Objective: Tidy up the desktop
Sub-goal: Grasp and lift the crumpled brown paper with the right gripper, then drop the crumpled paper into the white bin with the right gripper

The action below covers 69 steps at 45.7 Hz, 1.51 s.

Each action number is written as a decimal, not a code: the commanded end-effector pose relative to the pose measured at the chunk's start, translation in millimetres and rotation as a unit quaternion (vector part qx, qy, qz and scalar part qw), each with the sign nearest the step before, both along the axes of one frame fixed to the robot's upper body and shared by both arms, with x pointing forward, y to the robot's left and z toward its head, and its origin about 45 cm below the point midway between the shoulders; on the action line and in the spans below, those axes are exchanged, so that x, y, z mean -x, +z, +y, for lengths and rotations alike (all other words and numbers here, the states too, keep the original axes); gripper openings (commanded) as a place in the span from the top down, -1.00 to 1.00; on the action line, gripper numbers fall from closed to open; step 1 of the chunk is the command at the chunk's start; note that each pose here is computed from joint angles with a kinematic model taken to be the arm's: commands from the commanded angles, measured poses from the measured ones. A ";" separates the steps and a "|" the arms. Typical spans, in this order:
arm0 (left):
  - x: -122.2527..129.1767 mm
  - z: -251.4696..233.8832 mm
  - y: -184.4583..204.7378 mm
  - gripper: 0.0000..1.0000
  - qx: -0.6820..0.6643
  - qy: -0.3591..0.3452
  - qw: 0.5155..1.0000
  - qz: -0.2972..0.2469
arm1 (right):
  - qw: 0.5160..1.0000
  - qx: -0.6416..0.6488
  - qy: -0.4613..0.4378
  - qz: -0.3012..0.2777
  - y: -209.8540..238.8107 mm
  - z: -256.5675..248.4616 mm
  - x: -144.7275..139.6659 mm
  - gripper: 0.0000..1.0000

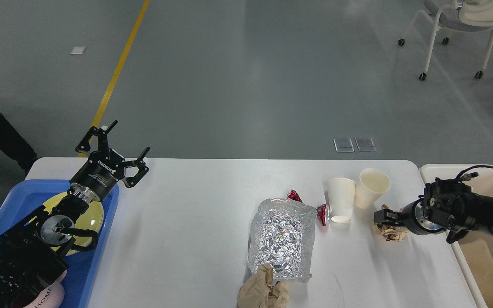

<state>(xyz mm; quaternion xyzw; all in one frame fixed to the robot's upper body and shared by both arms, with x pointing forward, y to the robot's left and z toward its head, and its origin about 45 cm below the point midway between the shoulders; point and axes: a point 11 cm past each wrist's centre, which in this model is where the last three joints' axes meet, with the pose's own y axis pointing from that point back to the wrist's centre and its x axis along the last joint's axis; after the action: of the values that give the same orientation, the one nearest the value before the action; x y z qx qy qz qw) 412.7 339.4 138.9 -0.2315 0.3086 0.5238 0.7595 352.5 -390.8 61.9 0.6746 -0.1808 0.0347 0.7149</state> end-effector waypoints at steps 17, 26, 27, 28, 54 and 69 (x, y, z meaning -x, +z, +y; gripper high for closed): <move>0.1 0.0 -0.1 -1.00 0.000 0.000 1.000 0.000 | 1.000 -0.011 -0.015 -0.024 -0.2 2.4 -4.9 1.00; 0.0 0.2 0.1 -1.00 0.000 0.000 1.000 0.000 | 1.000 -0.020 -0.018 0.001 34.9 -8.3 -15.4 1.00; 0.0 0.2 0.1 -1.00 0.000 0.000 1.000 0.000 | 1.000 -0.021 -0.022 0.007 43.0 -13.5 -15.5 1.00; 0.0 0.3 0.2 -1.00 0.001 0.001 1.000 -0.001 | 0.999 -0.022 -0.024 0.011 53.5 -18.1 -16.8 1.00; -0.1 0.5 0.4 -1.00 0.001 0.002 1.000 -0.001 | 0.996 0.029 0.085 -0.004 417.4 -8.3 -16.3 1.00; 0.0 0.2 0.1 -1.00 0.000 0.000 1.000 0.000 | 0.997 0.050 0.059 -0.016 421.9 -42.0 -13.2 1.00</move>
<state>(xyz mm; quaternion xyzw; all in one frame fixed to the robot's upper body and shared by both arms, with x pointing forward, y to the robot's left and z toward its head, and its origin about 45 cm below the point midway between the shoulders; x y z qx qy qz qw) 412.7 339.6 138.9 -0.2320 0.3086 0.5241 0.7591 365.8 -411.5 488.2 0.6604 -0.1387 0.1082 0.7300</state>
